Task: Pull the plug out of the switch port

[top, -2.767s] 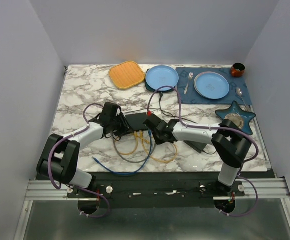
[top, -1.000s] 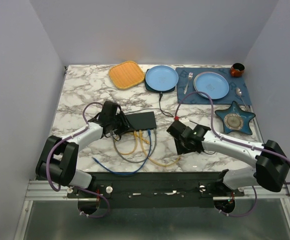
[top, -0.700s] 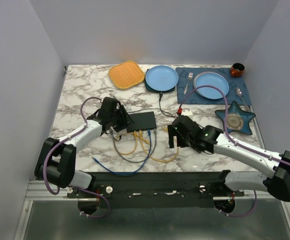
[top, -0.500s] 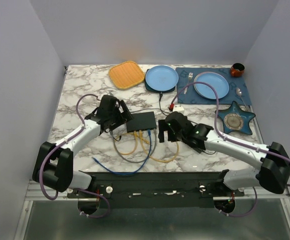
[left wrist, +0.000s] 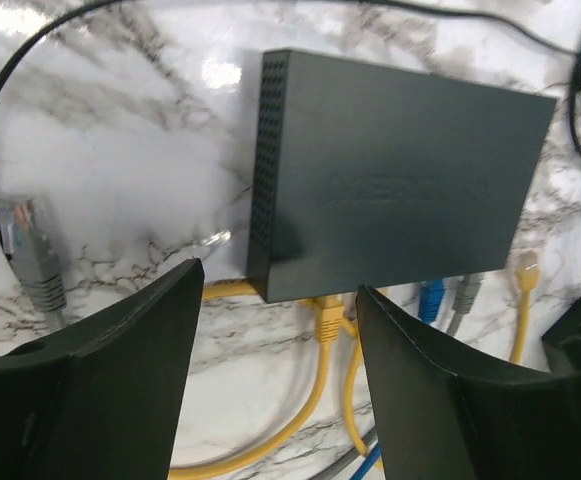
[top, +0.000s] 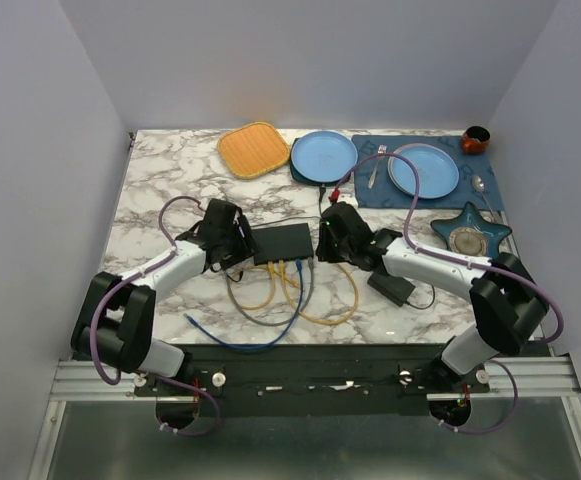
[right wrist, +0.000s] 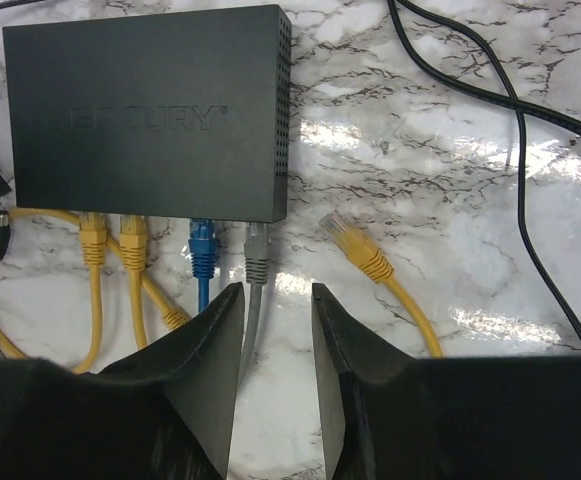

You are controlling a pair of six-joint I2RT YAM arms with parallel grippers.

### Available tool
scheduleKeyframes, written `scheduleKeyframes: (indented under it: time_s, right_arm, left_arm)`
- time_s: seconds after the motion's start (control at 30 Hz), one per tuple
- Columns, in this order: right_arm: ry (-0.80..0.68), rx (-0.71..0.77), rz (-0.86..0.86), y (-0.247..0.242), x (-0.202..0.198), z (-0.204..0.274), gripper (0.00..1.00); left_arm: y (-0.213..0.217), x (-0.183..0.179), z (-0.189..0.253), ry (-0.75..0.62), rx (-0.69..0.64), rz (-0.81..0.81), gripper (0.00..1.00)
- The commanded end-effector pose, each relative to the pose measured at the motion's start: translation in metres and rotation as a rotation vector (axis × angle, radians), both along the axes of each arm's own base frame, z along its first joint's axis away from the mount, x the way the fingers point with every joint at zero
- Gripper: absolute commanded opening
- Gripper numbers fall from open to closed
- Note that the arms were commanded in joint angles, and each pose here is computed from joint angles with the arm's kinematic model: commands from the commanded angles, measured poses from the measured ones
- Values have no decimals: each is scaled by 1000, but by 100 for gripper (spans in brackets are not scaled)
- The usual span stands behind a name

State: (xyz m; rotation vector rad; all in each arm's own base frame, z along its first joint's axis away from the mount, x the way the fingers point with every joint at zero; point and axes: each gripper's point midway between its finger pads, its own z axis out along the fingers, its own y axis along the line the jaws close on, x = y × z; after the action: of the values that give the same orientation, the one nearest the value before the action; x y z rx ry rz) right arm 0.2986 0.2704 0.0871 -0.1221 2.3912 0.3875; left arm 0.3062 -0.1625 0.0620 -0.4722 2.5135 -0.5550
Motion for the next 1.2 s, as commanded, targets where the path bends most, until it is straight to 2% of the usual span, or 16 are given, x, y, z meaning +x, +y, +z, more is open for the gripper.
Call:
scheduleKeyframes:
  time_s: [0.0,0.17,0.37,0.63,0.73,0.87,0.93,1.03,1.17]
  right_arm:
    - [-21,10,41,7,1,5,42]
    - [-31,4,36,10,7,5,42]
    - [-21,33,47,17,7,9,42]
    - [-25,13,43,8,3,5,41]
    - [-18,16,40,8,2,3,41]
    - [-12,39,47,13,1,6,40]
    - [-14,52,56,16,1,10,40]
    - [-18,60,62,18,1,13,40]
    - [-12,60,64,19,1,10,40]
  left_arm:
    - [13,-19,-6,6,60,-30,73]
    - [32,-23,-12,13,148,0,73]
    - [33,-23,-23,64,194,-14,72]
    - [55,-39,-26,89,381,-48,72]
    - [58,-35,-27,100,408,-42,68]
    - [57,-29,-33,114,436,-50,49]
    - [58,-30,-39,137,460,-66,47]
    - [58,-34,-46,159,494,-80,47]
    - [54,-36,-45,147,510,-84,61]
